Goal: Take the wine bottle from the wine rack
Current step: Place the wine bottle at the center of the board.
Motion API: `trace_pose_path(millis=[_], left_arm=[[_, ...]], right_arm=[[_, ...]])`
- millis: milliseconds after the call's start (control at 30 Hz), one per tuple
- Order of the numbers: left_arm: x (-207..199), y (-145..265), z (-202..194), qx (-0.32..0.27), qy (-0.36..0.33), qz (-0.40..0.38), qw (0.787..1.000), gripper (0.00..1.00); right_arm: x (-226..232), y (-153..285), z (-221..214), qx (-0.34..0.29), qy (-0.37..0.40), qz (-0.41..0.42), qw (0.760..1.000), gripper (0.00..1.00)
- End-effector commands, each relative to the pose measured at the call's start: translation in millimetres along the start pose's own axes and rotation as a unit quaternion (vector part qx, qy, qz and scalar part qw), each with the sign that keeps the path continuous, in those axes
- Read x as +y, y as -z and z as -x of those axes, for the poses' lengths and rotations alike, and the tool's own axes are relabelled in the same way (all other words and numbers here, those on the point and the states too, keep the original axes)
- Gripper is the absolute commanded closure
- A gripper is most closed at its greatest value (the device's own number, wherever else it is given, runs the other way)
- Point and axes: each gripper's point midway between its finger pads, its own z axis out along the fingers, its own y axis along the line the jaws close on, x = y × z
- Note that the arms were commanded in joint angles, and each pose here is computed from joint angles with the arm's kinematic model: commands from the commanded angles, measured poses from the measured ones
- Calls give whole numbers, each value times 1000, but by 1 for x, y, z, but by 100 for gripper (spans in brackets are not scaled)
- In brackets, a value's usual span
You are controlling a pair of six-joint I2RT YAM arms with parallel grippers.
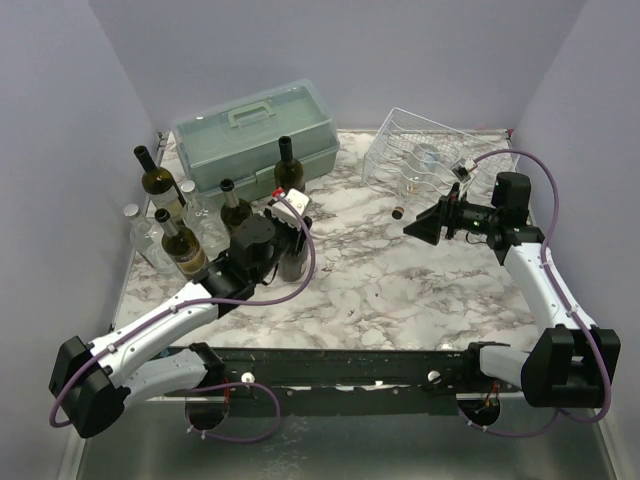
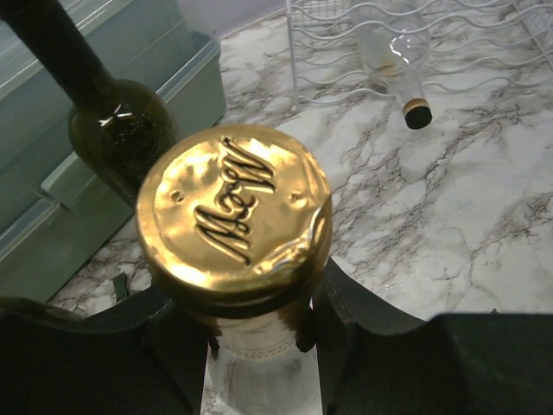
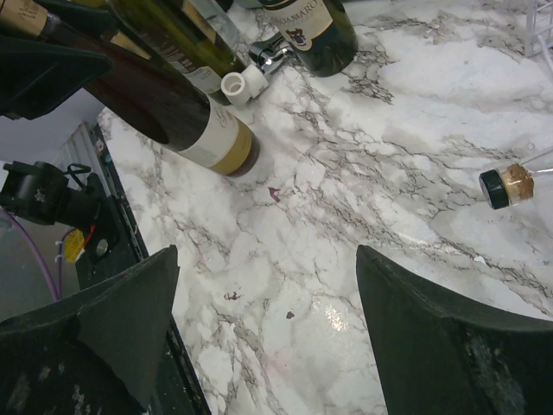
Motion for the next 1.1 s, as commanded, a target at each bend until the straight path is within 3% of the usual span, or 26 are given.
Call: trace_pose_path(millis=[0, 367, 667, 1067], left_arm=[[43, 29, 110, -169, 61, 80, 980, 100], [69, 34, 94, -160, 102, 118, 975, 100], [49, 23, 102, -160, 128, 52, 977, 100], [62, -17, 103, -146, 127, 46, 980, 100]], right_arm=[[1, 1, 1, -1, 7, 6, 1000, 13], [-1, 1, 0, -1, 5, 2, 1000, 13], [-2, 0, -1, 1, 3, 2, 1000, 13], [-1, 2, 1, 0, 5, 0, 1000, 13]])
